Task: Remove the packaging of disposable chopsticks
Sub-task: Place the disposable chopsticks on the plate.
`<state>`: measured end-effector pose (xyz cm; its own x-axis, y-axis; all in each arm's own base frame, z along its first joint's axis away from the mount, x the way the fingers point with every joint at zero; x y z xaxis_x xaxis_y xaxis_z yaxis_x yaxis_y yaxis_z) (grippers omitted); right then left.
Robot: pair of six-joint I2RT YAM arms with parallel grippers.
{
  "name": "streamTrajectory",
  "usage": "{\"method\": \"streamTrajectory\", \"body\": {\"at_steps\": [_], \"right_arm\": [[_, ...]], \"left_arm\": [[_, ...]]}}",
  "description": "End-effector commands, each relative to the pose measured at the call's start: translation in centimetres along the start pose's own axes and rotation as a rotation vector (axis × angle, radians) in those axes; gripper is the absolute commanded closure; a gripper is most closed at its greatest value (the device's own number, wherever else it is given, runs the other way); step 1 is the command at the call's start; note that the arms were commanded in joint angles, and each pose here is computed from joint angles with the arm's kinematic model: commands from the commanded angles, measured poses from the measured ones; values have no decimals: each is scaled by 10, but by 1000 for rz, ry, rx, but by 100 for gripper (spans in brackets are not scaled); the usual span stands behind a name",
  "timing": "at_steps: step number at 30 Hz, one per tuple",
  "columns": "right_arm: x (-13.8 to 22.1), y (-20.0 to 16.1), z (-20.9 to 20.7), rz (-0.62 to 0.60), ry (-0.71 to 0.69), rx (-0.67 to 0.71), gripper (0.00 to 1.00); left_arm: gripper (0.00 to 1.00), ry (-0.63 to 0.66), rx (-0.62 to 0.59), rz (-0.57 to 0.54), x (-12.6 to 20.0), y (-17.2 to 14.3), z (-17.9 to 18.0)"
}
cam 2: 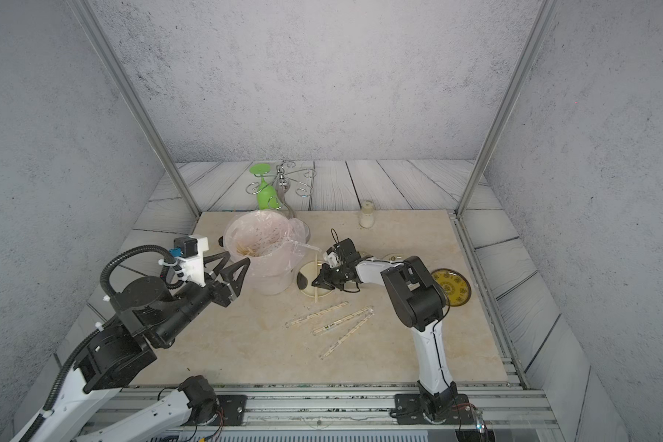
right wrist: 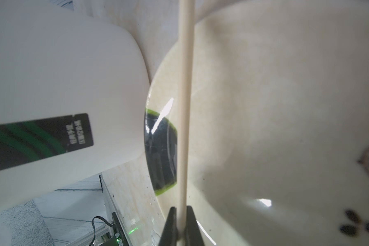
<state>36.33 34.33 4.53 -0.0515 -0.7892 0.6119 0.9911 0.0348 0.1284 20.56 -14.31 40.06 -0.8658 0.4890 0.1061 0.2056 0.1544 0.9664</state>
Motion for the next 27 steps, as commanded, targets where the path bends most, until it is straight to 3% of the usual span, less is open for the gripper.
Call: {"method": "streamTrajectory", "body": {"at_steps": [1, 27], "right_arm": [[-9, -1, -5, 24, 20, -33, 100], [-16, -5, -15, 56, 43, -88, 89]], "left_arm": [[38, 0, -11, -10, -1, 3, 0], [38, -5, -2, -15, -1, 3, -1]]}}
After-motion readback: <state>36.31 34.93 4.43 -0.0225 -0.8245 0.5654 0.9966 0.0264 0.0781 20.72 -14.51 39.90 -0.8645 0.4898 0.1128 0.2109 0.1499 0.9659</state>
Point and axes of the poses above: each gripper's point midway between its finger pads, its own x axis back along the fingers, its own z axis along the line the jaws close on, y = z × x, the point moved 1 cm from there along x, back along the fingers, and after that the axes turned 2 degrees about x, right-handed, at the moved point
